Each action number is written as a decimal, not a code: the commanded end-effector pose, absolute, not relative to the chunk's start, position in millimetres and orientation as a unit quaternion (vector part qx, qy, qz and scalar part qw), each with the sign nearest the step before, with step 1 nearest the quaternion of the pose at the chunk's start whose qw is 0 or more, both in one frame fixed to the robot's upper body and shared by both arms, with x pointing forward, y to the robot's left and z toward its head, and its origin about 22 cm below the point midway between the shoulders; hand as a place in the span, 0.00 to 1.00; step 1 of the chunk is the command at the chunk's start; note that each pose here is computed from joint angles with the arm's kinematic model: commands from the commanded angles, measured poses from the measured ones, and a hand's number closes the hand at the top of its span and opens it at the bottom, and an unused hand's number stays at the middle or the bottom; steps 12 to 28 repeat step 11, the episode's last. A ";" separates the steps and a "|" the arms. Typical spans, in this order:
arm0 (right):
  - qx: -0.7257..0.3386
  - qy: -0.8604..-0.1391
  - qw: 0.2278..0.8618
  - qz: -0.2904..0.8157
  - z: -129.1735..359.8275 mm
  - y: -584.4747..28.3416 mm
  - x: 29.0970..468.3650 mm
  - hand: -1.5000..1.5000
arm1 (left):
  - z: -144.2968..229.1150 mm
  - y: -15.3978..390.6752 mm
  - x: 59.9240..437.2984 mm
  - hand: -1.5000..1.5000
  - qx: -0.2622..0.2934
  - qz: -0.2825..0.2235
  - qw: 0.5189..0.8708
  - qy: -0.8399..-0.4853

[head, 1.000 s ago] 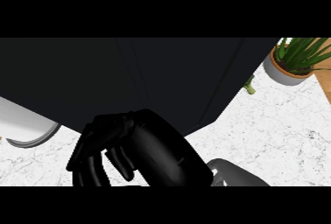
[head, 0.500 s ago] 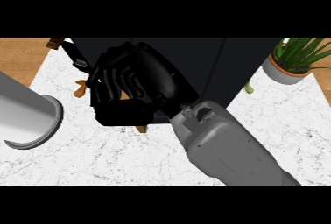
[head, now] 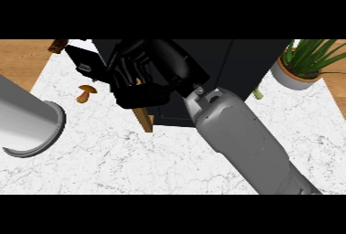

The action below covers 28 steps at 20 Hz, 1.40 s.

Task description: Pick up the wine, place it into the cabinet and close the cabinet

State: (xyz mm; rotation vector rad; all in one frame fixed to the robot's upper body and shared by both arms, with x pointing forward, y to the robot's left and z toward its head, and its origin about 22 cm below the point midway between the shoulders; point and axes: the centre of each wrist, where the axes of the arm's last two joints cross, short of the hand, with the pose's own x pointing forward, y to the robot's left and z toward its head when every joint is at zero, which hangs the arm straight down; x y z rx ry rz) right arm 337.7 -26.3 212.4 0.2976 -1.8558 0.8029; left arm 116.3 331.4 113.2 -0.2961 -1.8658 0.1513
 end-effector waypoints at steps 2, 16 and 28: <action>0.048 -0.777 0.551 0.299 212.1 -68.8 382.0 1.00 | 117.6 317.9 130.1 0.00 -0.124 0.067 0.581 -0.801; 0.040 -0.787 0.542 0.292 216.9 -89.0 394.8 1.00 | 96.5 308.0 146.5 0.00 -0.122 0.072 0.584 -0.799; 0.040 -0.787 0.542 0.292 216.9 -89.0 394.8 1.00 | 96.5 308.0 146.5 0.00 -0.122 0.072 0.584 -0.799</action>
